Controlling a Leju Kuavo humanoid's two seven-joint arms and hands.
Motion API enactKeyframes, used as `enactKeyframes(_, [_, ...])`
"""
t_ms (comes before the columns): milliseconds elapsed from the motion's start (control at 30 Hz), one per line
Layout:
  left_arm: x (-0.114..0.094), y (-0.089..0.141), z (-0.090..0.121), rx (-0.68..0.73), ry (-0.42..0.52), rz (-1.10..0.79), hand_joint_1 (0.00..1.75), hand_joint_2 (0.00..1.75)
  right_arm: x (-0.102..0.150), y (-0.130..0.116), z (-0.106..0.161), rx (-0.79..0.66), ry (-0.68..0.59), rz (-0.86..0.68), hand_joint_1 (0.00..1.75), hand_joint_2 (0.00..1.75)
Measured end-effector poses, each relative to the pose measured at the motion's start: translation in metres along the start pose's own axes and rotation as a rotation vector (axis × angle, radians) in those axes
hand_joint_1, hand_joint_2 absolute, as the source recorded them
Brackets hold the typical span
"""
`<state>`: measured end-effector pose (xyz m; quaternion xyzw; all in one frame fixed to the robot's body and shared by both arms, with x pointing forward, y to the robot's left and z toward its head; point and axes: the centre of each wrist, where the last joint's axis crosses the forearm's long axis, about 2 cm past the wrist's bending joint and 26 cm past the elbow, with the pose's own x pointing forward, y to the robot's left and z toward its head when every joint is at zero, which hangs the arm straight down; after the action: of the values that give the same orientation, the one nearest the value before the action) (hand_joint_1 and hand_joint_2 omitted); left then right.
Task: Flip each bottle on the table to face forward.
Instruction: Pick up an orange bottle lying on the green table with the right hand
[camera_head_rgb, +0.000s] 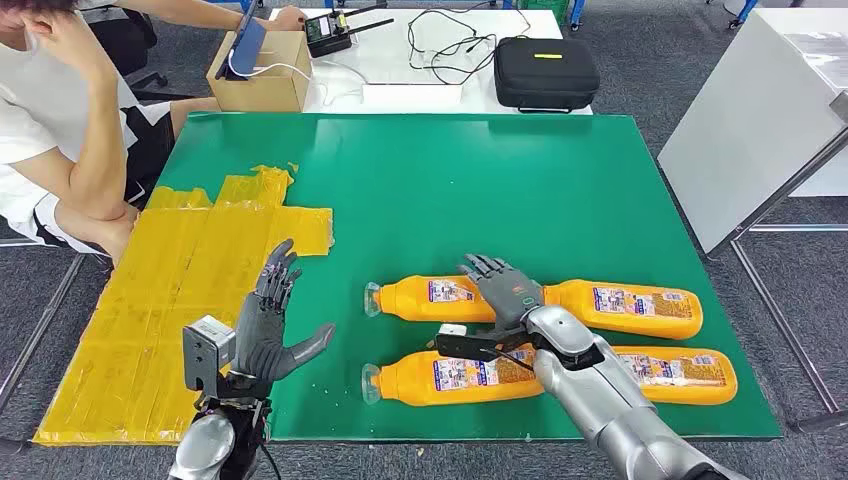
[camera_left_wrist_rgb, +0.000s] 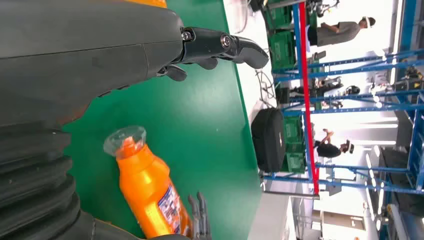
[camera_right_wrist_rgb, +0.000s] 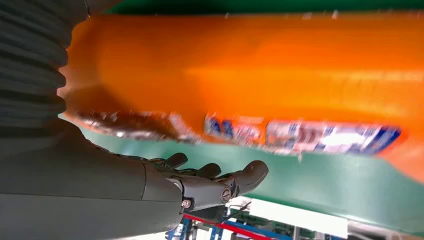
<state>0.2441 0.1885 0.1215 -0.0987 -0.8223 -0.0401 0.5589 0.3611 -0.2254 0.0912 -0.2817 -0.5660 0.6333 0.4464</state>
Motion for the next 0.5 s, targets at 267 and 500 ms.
enactKeyframes(267, [-0.0029,-0.0031,0.0015,-0.011,0.012,0.003,0.0,1.75,-0.0016,0.004,-0.0033,0.02,0.027,0.058,0.0,1.75])
enactKeyframes(500, [-0.0044,-0.0037,0.0023,-0.013,0.019,0.004,0.0,1.75,-0.0014,0.0067,-0.0051,0.037,0.039,0.088,1.47,1.75])
